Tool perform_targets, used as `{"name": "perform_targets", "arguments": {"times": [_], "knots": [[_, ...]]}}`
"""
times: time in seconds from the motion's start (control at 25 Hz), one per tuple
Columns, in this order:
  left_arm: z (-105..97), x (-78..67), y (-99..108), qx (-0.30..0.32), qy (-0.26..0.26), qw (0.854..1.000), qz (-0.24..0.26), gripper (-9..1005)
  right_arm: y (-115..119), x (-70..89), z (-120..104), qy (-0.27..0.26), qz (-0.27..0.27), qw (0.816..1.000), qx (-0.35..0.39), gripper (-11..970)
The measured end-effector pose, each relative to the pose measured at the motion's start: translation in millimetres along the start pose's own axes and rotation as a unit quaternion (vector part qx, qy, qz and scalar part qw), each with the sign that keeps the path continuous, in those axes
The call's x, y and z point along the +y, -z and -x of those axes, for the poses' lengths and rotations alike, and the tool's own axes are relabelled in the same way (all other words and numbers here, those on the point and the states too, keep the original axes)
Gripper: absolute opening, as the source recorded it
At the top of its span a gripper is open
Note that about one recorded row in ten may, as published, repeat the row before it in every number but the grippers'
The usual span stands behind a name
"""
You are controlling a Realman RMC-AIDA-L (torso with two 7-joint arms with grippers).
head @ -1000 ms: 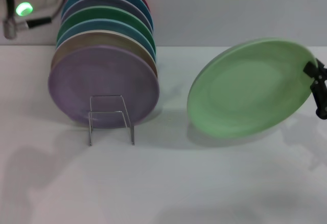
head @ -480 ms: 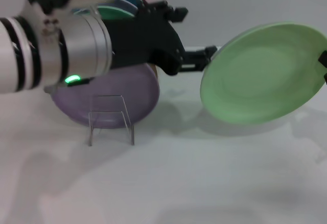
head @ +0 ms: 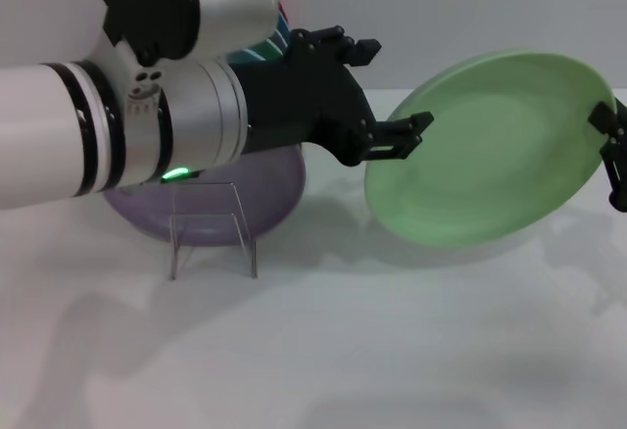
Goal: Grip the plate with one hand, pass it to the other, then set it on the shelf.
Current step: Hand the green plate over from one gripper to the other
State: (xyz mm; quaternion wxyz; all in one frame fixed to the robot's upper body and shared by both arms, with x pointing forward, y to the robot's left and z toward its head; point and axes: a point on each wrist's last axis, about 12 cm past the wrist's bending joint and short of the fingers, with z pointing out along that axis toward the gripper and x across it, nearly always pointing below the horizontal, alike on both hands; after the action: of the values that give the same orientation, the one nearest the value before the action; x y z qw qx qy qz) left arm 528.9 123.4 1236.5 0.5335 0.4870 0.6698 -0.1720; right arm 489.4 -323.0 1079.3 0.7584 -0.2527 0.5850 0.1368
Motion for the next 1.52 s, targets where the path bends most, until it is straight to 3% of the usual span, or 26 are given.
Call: {"name": "perform_targets", "arguments": {"times": [0.68, 1.52], "knots": [[-14, -0.5, -13, 0.014, 0.003, 1.000, -0.002, 799, -17, 7.8, -4, -0.021, 0.028, 0.999, -0.010, 66], [-19, 4.4, -12, 0.015, 0.004, 1.000, 0.010, 794, -28, 11.1, -7, -0.029, 0.040, 0.999, -0.007, 95]]}}
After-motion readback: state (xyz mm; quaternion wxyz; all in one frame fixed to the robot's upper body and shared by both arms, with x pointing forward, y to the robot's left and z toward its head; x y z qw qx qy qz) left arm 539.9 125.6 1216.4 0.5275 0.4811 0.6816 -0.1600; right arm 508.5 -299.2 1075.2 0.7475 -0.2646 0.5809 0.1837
